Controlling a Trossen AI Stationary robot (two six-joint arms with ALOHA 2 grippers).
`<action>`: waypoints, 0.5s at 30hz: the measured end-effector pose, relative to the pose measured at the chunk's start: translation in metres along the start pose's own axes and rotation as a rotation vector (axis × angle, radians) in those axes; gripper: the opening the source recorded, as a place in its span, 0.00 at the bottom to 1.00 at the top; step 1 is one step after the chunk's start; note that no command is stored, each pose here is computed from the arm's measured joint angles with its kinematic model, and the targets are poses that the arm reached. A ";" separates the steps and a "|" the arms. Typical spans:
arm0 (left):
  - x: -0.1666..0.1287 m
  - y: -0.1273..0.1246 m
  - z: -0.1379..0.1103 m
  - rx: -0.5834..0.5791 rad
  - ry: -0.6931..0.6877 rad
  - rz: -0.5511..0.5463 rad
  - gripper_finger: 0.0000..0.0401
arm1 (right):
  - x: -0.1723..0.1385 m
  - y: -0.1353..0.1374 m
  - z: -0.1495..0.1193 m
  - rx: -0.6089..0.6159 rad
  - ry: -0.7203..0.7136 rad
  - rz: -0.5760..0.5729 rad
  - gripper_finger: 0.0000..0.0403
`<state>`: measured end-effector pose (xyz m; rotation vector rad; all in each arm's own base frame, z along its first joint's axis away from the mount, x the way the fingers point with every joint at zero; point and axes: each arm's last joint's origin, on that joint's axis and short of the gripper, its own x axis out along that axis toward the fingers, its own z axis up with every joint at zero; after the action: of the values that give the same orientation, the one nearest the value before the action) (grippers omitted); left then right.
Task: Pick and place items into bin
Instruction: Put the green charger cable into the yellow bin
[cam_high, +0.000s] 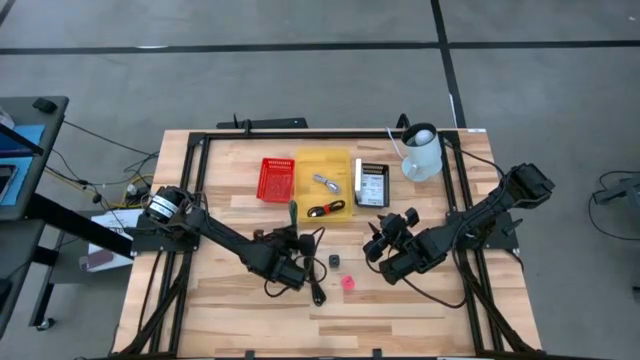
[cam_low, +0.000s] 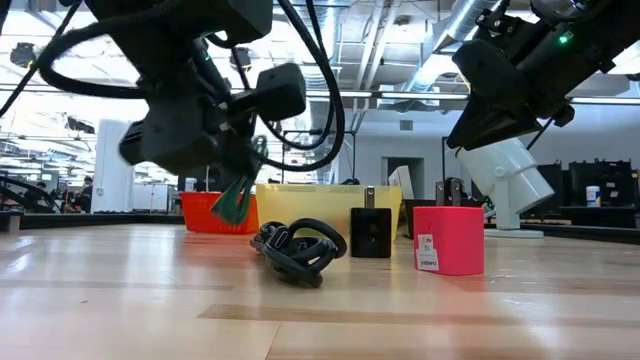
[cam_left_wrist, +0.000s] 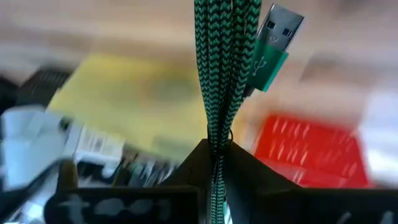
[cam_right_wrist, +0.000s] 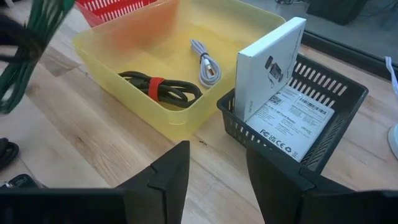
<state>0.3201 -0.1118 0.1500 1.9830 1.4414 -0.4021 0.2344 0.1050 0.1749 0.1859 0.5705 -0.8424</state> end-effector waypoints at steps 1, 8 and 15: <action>0.000 0.001 -0.001 0.012 0.037 0.013 0.02 | 0.000 0.000 0.000 0.000 0.000 0.000 0.38; -0.010 0.022 -0.021 -0.091 0.088 0.068 0.02 | 0.000 0.000 0.000 0.001 -0.001 0.000 0.37; -0.024 0.046 -0.064 -0.258 0.050 0.116 0.02 | 0.000 0.000 0.000 0.004 -0.001 0.003 0.38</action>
<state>0.3460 -0.0964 0.2264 1.8659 1.3277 -0.1092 0.2347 0.1052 0.1749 0.1897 0.5671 -0.8411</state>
